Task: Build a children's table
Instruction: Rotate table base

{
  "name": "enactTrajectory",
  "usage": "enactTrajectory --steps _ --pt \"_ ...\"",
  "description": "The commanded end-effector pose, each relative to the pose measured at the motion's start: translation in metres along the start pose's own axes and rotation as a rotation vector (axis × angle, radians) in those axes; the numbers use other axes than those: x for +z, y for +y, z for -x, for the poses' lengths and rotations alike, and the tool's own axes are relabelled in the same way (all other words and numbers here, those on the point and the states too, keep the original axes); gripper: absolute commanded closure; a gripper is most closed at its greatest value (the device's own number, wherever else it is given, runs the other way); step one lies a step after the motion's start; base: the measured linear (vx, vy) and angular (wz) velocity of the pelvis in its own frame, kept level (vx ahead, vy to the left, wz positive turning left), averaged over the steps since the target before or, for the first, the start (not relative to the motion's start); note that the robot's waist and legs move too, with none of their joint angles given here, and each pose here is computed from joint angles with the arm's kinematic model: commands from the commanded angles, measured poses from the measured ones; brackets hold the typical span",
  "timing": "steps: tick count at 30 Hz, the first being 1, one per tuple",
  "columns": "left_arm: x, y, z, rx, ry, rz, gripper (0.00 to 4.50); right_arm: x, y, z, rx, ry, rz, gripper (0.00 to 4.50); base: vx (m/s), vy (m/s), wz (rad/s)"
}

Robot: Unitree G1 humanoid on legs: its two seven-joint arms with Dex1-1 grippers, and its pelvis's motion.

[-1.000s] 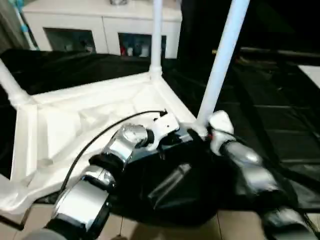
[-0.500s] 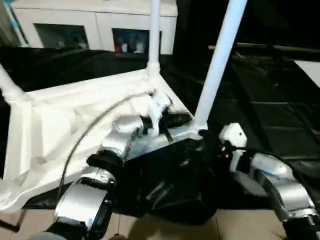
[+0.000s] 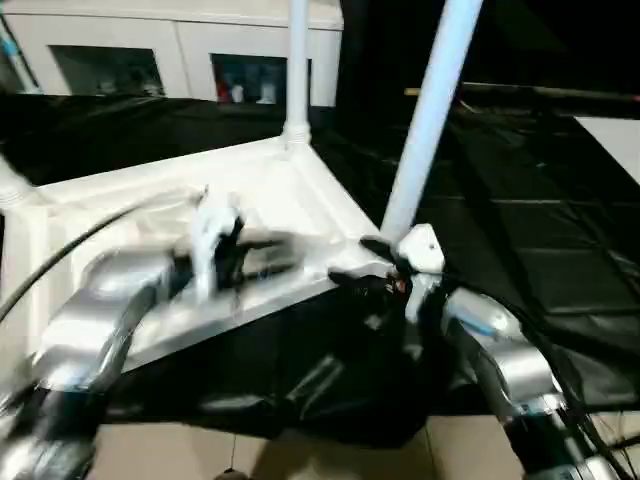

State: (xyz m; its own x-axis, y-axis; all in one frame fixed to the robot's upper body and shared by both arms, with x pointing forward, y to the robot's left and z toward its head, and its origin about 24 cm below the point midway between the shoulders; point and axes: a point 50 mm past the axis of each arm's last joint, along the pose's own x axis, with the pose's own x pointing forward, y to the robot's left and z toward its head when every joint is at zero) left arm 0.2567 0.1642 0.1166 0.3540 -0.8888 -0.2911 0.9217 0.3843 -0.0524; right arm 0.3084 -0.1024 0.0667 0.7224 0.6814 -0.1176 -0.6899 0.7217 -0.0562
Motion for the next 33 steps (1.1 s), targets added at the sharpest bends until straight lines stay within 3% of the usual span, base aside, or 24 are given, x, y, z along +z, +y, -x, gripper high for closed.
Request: enactTrajectory --steps 1,7,9,12,17,18,21,22,23,27,33 --pt "-0.004 -0.020 -0.010 -0.090 0.018 0.042 2.07 0.001 -0.015 -0.002 -0.116 0.017 0.020 0.61 0.000 0.000 0.00" --pt "-0.029 -0.029 -0.017 -0.015 0.174 0.078 1.46 0.003 -0.025 -0.009 -0.193 0.025 0.022 0.61 0.000 0.000 0.00" --pt "-0.045 -0.018 -0.020 0.159 0.263 0.064 1.35 0.004 -0.029 -0.012 -0.224 0.029 0.046 0.61 0.000 0.000 0.00" --pt "-0.055 -0.009 -0.018 0.301 0.313 0.064 1.16 0.004 -0.039 -0.014 -0.282 0.036 0.058 0.61 0.000 0.000 0.00" --pt "-0.058 -0.006 -0.019 0.367 0.308 0.066 0.75 0.005 -0.059 -0.008 -0.383 0.054 0.060 0.61 0.000 0.000 0.00" --pt "-0.060 -0.006 -0.022 0.390 0.298 0.070 0.67 0.008 -0.072 -0.003 -0.436 0.060 0.076 0.61 0.000 0.000 0.00" --pt "-0.064 -0.007 -0.028 0.417 0.300 0.066 0.56 0.013 -0.093 0.006 -0.521 0.069 0.103 0.61 0.000 0.000 0.00" --pt "-0.064 -0.007 -0.028 0.417 0.300 0.066 0.33 0.013 -0.093 0.006 -0.521 0.069 0.103 0.61 0.000 0.000 0.00" --pt "-0.066 -0.007 -0.032 0.433 0.308 0.042 0.33 0.018 -0.108 0.014 -0.578 0.076 0.122 0.61 0.000 0.000 0.00" --pt "-0.067 -0.006 -0.035 0.450 0.310 0.026 0.06 0.023 -0.122 0.023 -0.626 0.079 0.143 0.61 0.000 0.000 0.00" --pt "-0.065 -0.006 -0.039 0.462 0.286 0.004 0.06 0.029 -0.146 0.040 -0.698 0.099 0.191 0.61 0.000 0.000 0.00"
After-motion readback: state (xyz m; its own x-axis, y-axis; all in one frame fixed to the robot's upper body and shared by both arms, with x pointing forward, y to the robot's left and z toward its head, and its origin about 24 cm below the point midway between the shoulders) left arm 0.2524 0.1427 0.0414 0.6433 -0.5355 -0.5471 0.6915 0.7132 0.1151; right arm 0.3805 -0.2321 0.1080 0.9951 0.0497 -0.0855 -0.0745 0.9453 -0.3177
